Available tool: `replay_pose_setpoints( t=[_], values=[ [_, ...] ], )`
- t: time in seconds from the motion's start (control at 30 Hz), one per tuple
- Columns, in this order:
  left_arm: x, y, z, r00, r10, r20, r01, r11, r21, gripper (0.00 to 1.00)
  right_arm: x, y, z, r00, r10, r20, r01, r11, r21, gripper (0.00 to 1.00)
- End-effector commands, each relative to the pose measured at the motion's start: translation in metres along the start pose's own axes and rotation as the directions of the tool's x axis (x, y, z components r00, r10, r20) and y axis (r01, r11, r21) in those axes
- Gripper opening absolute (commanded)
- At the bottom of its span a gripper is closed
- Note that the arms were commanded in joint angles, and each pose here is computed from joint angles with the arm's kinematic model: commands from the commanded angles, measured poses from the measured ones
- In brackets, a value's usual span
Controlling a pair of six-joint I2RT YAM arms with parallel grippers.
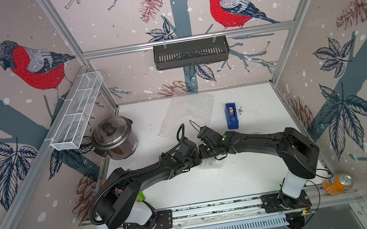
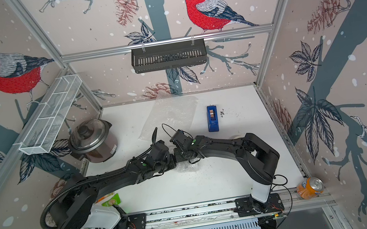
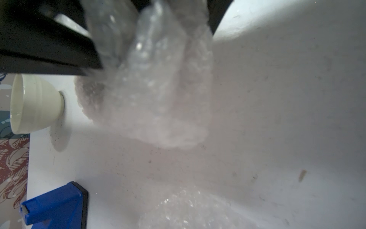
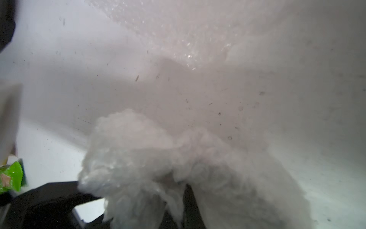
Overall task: Wrap bowls in bubble wrap
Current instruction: Wrap the bowl in bubble wrap.
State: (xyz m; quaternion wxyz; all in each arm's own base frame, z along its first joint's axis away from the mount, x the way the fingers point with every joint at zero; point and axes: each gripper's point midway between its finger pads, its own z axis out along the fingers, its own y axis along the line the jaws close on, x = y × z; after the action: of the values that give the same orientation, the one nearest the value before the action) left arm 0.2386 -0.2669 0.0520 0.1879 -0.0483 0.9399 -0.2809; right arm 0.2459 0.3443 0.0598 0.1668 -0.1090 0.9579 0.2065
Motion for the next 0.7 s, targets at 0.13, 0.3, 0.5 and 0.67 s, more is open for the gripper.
replay_pose_setpoints(
  t=[0.13,0.3,0.5,0.67],
  values=[
    [-0.007,0.006,-0.019,0.996,-0.092,0.001,0.092,0.995,0.047,0.63,-0.005,0.013,-0.004,1.000,-0.009,0.009,0.009,0.997,-0.080,0.00],
    [-0.019,0.006,-0.044,0.990,-0.133,0.037,0.129,0.985,0.113,0.75,-0.009,0.016,-0.009,1.000,-0.004,0.012,0.005,0.993,-0.116,0.00],
    [-0.026,-0.019,-0.050,0.996,-0.089,0.029,0.081,0.974,0.209,0.91,-0.010,0.011,-0.011,1.000,0.007,0.012,-0.005,0.993,-0.118,0.00],
    [-0.034,-0.019,-0.038,0.996,-0.084,0.019,0.078,0.978,0.192,0.80,-0.012,0.004,-0.017,0.999,0.040,0.033,-0.036,0.994,-0.104,0.00]
  ],
)
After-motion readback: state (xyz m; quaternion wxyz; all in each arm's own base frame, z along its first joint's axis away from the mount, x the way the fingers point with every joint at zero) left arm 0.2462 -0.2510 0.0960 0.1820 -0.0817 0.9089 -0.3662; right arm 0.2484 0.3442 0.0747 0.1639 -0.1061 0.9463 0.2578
